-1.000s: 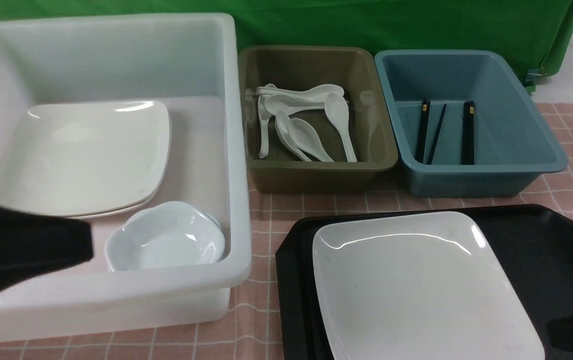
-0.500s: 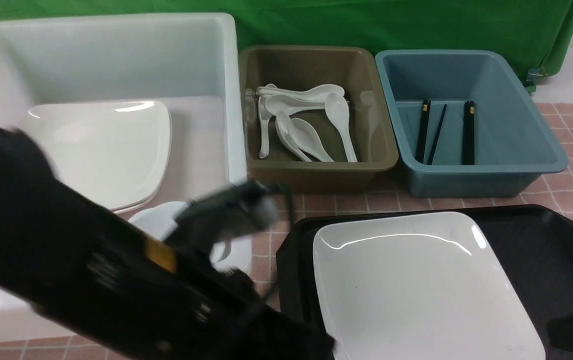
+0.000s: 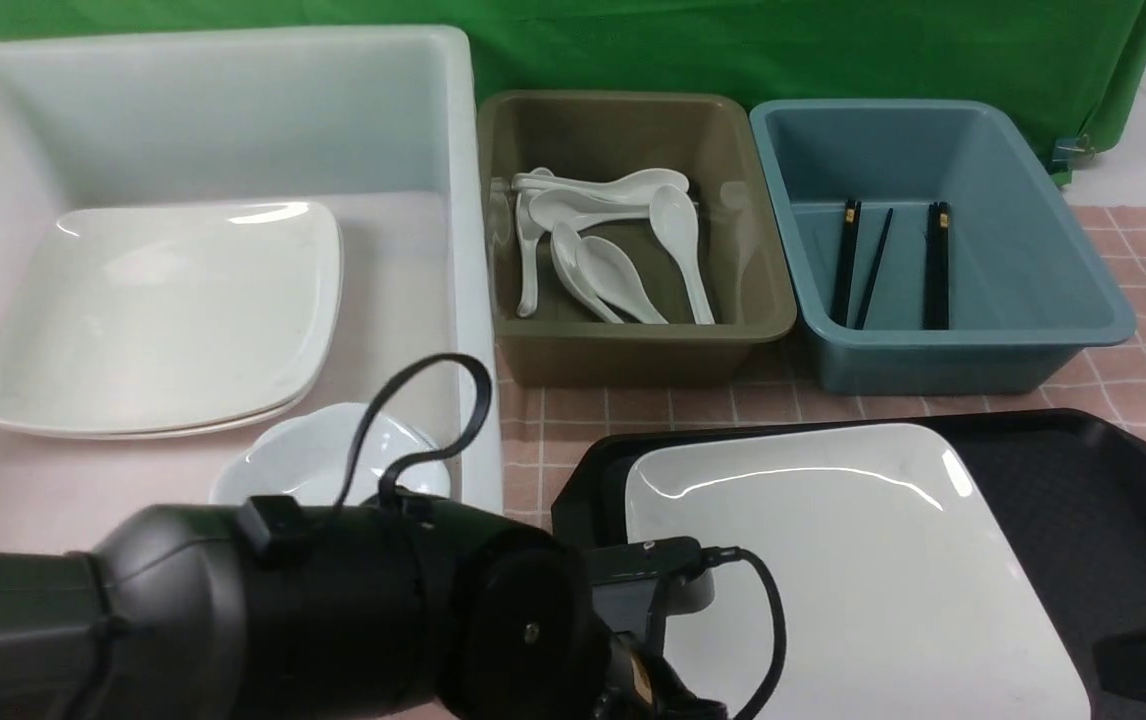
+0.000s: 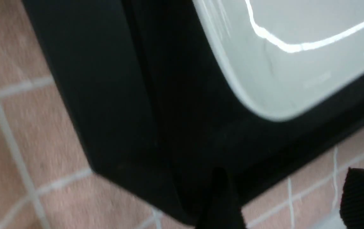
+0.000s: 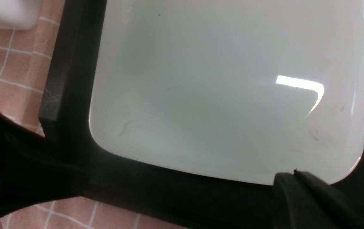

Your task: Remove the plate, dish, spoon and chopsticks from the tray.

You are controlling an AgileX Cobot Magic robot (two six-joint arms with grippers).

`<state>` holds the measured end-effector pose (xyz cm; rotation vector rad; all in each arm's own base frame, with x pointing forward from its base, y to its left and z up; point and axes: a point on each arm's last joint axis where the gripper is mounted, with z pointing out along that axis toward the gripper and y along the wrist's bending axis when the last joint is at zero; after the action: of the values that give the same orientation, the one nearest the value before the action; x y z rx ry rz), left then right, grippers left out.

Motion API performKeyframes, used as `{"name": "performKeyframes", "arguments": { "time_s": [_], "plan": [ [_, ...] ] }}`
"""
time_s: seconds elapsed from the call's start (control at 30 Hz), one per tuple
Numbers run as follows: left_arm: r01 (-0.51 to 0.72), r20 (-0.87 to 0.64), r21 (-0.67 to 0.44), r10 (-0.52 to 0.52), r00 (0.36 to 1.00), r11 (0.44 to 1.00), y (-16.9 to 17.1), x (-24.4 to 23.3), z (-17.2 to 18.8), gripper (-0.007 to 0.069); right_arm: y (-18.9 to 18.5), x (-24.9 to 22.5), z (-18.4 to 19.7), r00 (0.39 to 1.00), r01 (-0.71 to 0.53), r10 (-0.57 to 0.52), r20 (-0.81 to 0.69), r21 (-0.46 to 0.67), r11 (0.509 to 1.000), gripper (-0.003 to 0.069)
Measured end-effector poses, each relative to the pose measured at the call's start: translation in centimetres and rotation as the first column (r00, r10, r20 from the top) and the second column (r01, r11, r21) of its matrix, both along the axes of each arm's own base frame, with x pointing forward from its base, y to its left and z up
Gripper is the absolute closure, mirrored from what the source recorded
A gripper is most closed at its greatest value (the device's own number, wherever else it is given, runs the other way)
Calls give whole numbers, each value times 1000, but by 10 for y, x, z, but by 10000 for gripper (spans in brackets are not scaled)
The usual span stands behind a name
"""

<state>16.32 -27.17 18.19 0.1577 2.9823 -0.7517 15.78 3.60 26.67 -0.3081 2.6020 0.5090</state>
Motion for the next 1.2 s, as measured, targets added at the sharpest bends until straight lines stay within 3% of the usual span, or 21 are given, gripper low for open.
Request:
{"name": "performKeyframes", "arguments": {
  "time_s": [0.2, 0.5, 0.67, 0.73, 0.9, 1.2],
  "plan": [
    [-50, 32, 22, 49, 998, 999, -4, 9, -19, 110, 0, 0, 0, 1000, 0, 0, 1, 0, 1000, 622],
    [-139, 97, -35, 142, 985, 990, -13, 22, -33, 148, 0, 0, 0, 1000, 2, -2, 4, 0, 1000, 617],
    [-161, 107, -42, 165, 981, 986, -17, 27, -41, 251, 0, 0, 0, 1000, 1, -1, 4, -1, 1000, 611],
    [-168, 114, -42, 171, 979, 985, -18, 29, -43, 362, 0, 0, 0, 1000, 1, -1, 4, -1, 1000, 609],
    [-212, 144, -71, 221, 965, 975, -18, 38, -45, 512, 0, 0, 0, 1000, -1, 1, 5, -2, 1000, 608],
    [-204, 154, -51, 209, 966, 978, 0, 45, -26, 529, 0, 1, 0, 1000, -3, 3, 16, -6, 1000, 599]
  ]
}}
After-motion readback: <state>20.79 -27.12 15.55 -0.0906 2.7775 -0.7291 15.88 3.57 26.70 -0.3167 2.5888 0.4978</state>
